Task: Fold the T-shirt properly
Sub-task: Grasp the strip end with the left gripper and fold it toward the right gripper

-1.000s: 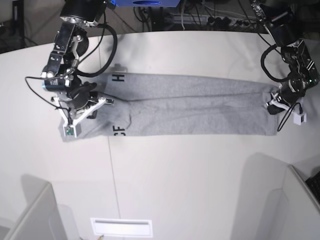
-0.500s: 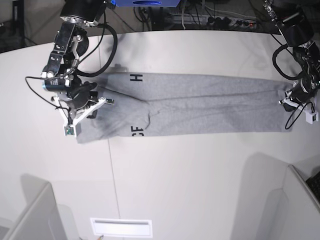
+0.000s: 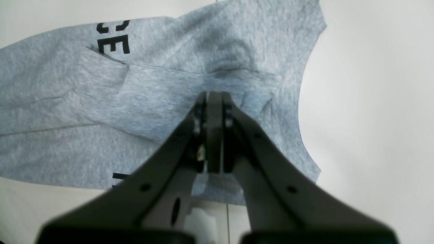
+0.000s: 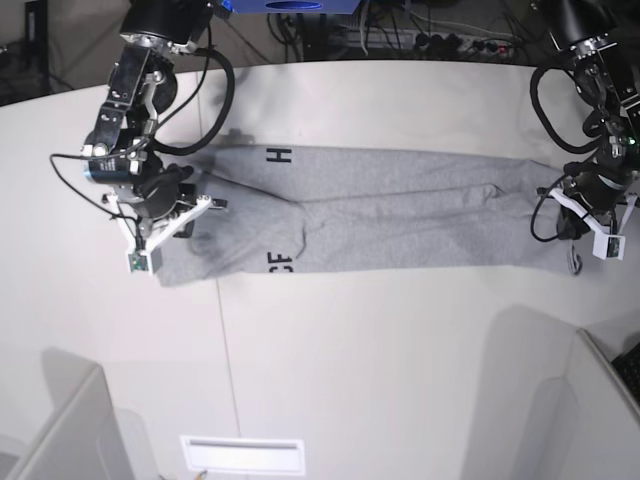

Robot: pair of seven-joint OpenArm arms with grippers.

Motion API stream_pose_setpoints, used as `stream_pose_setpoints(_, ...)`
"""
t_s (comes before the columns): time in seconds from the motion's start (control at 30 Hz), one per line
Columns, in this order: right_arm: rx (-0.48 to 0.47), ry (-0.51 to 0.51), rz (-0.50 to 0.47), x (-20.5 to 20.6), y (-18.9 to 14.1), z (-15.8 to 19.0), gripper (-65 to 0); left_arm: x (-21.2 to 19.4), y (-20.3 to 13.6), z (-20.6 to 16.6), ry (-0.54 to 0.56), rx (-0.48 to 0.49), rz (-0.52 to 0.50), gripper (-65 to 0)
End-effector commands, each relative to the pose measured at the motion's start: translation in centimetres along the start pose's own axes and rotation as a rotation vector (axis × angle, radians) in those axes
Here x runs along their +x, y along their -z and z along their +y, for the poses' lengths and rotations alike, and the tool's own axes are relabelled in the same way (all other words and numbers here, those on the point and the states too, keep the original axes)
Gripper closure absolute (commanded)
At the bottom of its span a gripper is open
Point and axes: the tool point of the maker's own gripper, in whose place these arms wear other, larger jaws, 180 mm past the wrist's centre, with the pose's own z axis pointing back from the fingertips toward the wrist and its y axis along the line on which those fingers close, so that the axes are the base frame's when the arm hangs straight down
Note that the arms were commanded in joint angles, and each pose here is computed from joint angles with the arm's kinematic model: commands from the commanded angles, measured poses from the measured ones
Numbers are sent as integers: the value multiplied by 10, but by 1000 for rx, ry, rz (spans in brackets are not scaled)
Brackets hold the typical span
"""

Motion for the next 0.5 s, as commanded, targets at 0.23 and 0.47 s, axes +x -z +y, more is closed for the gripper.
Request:
stream_pose_setpoints(0.23,5,-3,-58,17,-5,2,0,26,-7,-58,91,-102,-58,0)
stream_pose_setpoints(0.47,4,-3,-55,16,-5,2,0,19,-1,-105,60,-184,-43,0)
